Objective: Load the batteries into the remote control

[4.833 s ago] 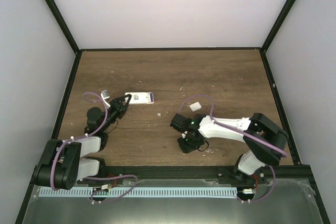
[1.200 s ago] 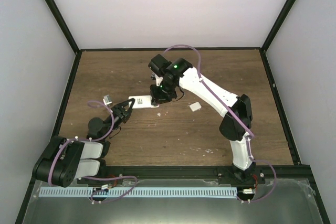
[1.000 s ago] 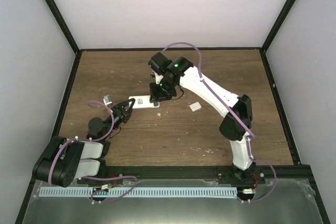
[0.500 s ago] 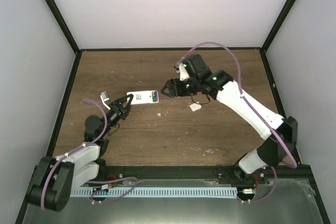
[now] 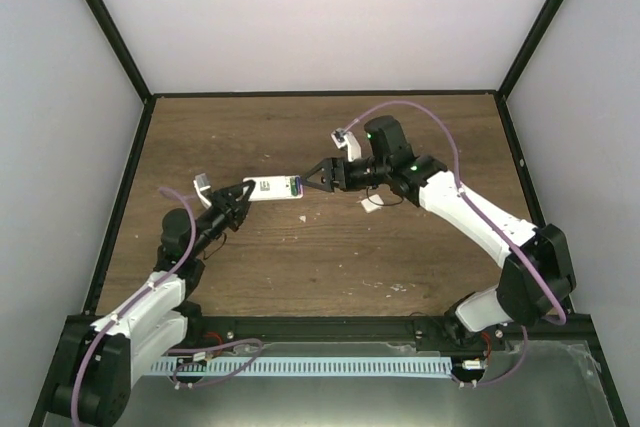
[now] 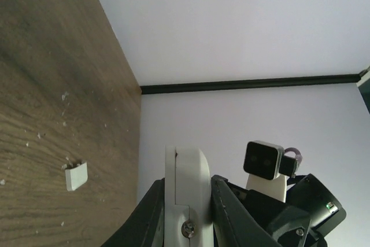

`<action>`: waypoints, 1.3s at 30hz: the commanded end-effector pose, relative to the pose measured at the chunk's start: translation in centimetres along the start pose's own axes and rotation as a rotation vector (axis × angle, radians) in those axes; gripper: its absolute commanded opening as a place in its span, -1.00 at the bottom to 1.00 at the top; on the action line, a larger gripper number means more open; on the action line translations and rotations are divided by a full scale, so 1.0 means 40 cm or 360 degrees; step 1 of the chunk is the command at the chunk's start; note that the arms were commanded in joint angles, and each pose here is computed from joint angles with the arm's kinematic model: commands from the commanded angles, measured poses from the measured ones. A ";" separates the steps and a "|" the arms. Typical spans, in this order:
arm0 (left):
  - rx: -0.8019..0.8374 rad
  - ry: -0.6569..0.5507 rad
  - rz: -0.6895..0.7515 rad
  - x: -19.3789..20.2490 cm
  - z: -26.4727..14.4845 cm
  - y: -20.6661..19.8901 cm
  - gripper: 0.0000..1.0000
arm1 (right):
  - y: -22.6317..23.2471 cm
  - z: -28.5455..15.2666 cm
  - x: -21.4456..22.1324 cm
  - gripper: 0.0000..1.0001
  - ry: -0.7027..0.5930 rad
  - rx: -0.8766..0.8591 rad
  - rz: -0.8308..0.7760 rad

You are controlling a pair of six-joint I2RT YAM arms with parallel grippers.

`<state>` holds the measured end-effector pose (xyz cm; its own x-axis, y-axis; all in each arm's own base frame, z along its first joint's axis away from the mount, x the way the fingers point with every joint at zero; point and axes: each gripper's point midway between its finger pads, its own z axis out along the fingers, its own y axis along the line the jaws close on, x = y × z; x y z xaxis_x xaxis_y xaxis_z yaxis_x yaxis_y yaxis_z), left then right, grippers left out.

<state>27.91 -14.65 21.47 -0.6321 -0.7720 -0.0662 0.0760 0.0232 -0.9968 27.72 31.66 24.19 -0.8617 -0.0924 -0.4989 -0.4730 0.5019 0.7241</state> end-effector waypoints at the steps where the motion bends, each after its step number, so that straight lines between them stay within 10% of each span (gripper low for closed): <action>1: 0.0050 0.0068 -0.0104 0.012 0.011 -0.037 -1.00 | 0.059 -0.001 -0.002 0.54 0.0007 -0.0217 -0.0055; 39: 0.0115 0.0117 -0.0171 0.021 0.018 -0.053 -1.00 | 0.057 0.080 0.019 -0.01 0.0153 -0.0383 0.0010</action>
<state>27.70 -15.59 21.39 -0.6841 -0.7271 0.0589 -0.0024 -0.0785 -0.9969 26.16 34.65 21.48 -0.8974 -0.1844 -0.4009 -0.4409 0.3371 0.8318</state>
